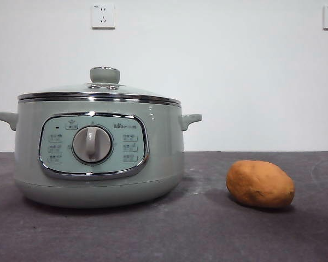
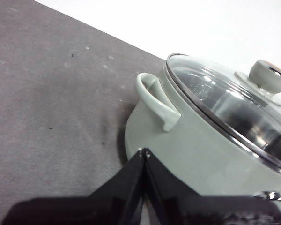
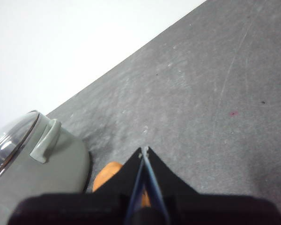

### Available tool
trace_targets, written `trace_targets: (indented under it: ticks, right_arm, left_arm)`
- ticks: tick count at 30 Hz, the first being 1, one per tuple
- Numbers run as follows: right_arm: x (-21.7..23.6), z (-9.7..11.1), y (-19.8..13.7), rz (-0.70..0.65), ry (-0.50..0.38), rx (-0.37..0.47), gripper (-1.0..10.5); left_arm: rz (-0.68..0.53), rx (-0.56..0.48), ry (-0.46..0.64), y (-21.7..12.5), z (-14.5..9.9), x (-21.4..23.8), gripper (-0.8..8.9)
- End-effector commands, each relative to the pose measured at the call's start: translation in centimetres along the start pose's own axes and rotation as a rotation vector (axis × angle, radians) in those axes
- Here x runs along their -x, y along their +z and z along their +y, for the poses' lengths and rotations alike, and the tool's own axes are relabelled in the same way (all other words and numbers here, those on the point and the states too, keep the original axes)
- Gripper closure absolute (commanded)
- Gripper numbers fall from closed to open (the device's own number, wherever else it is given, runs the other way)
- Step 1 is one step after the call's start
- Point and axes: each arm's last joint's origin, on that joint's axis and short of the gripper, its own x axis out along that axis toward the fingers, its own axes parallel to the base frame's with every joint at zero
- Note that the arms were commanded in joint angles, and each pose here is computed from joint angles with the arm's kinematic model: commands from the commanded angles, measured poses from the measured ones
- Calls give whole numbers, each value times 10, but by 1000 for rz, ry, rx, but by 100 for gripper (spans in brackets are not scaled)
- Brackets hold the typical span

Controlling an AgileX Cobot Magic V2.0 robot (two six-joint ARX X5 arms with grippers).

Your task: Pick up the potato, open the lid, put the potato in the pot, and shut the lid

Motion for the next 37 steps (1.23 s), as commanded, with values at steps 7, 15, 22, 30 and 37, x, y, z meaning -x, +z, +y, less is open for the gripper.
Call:
trace_targets:
  ticks: [7,15,22,30,37]
  right_arm:
    - [4,13,18,-16,15,-5,963]
    - [2,43,63,60,-30,139,963]
    - [-15,70,106,228,-16,256,963]
    - [-47,88,136,444,119,276,962]
    - [-67,81,131,624,112,284,962]
  left_arm:
    - [-7,36,-62,13,-9,6,820]
    - [-4,-10,-59,48,-31,23,820]
    - [60,-124,-32,82,-48,29,820]
    - [215,-238,-10,120,-65,15,819]
    - [388,-205,-135,141,-75,-13,817]
